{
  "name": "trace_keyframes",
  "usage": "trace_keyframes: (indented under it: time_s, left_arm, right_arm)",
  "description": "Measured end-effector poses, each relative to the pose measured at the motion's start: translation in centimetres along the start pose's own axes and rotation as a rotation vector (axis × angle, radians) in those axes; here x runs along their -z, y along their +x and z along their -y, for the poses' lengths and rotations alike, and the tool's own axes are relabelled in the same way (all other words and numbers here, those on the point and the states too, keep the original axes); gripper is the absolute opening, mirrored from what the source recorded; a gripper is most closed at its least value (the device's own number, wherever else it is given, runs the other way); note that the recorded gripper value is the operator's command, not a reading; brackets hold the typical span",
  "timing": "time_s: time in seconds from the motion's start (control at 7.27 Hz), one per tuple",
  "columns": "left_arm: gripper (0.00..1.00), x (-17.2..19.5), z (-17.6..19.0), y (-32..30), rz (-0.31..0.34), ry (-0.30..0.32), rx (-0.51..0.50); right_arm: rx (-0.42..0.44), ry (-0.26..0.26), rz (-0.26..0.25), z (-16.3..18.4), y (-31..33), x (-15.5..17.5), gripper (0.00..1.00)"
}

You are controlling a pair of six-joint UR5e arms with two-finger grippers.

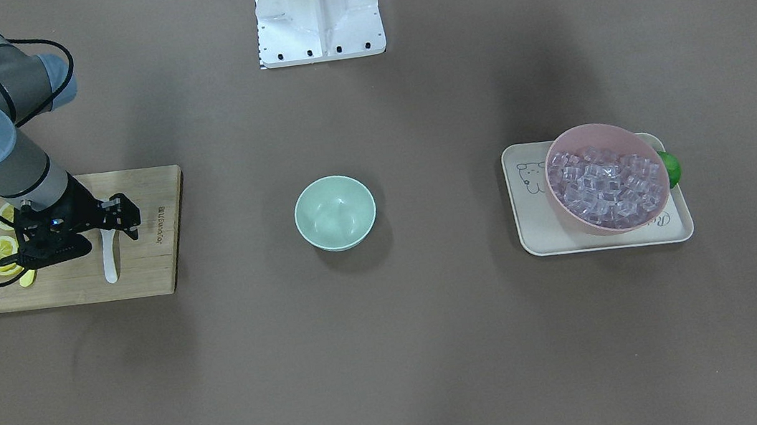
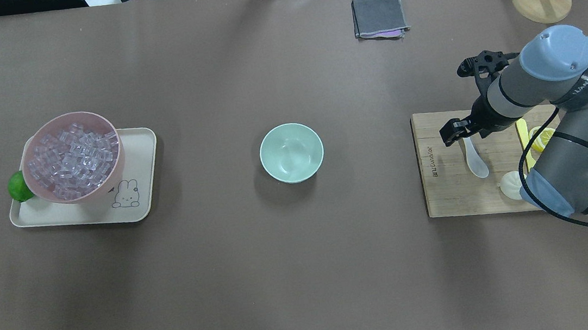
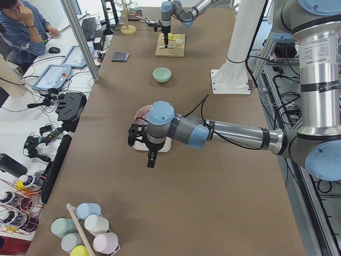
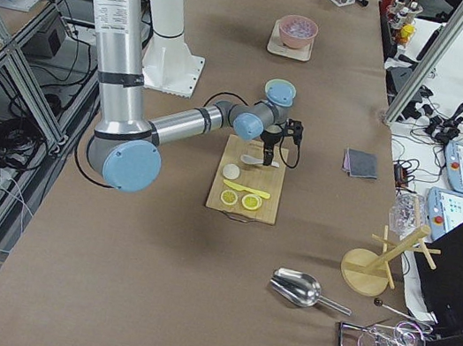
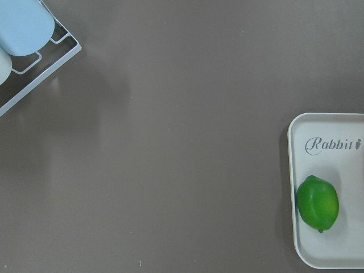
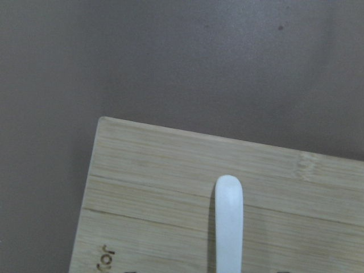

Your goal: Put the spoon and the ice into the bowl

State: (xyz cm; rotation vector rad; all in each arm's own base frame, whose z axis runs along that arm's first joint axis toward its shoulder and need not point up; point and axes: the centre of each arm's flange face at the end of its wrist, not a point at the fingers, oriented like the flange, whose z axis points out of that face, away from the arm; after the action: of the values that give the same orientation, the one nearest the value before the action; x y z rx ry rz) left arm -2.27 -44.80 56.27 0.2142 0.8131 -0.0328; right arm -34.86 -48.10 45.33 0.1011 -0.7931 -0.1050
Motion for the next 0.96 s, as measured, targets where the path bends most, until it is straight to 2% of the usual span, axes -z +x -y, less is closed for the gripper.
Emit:
trace_keyframes:
  time_s: [0.14, 0.28, 0.41, 0.55, 0.96]
  left_arm:
    - [0.98, 0.0, 0.0, 0.0, 0.001, -0.001, 0.001]
    - [0.97, 0.0, 0.0, 0.0, 0.000, 0.000, 0.001]
    - [0.95, 0.0, 0.4, 0.4, -0.003, 0.002, 0.009]
    - [0.92, -0.3, 1.6, 2.0, -0.010, 0.001, 0.029]
    - [0.82, -3.7, 6.0, 10.2, -0.027, -0.028, 0.104]
  right_arm:
    - [-0.004, -0.005, -0.012, -0.1, 0.2, -0.6, 0.62]
    - [-0.010, -0.011, -0.025, -0.1, 0.6, -1.3, 0.41]
    - [-0.015, -0.013, -0.032, -0.1, 0.8, -1.6, 0.08]
    - [-0.018, -0.013, -0.032, 0.0, 0.8, -1.7, 0.00]
    - [-0.012, -0.007, -0.012, 0.0, -0.2, -0.8, 0.00]
